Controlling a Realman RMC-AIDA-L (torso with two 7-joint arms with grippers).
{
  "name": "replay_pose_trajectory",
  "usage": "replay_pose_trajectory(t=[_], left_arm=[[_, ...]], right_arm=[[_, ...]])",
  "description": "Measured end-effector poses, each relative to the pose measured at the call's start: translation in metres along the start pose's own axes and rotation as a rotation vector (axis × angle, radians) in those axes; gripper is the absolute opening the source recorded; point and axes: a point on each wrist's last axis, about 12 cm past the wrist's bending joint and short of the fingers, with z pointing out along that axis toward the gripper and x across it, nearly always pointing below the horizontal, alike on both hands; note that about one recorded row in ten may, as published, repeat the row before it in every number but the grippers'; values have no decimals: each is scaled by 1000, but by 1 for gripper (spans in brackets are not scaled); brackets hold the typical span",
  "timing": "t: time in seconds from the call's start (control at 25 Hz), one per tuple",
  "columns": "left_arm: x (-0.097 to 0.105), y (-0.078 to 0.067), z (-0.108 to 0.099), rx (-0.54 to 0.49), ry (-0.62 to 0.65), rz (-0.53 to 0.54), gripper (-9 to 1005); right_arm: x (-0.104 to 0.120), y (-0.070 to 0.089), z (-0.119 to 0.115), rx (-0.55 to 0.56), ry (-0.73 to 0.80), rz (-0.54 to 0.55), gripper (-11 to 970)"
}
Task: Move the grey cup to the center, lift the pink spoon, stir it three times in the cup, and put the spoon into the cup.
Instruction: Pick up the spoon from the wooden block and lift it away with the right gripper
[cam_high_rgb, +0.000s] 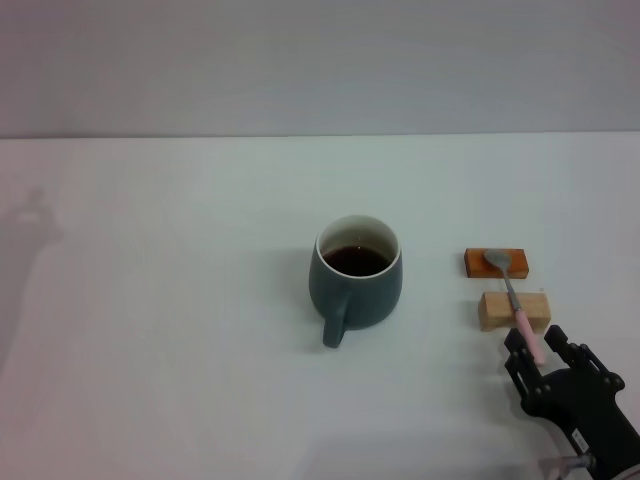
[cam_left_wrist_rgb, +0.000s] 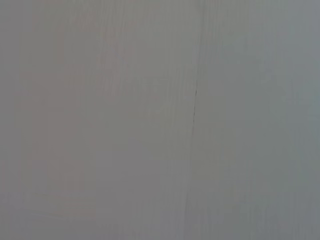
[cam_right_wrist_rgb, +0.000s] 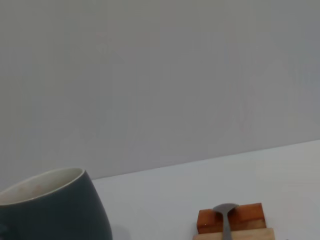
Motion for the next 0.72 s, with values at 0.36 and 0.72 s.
replay_pose_trajectory(t=[0.36, 0.72], left_arm=[[0, 0, 0, 1, -2, -1, -2], [-1, 0, 2, 3, -4, 1, -2]], right_arm=[[-1, 5, 2, -25, 1, -1, 499], [-2, 4, 3, -18, -6, 4, 497]])
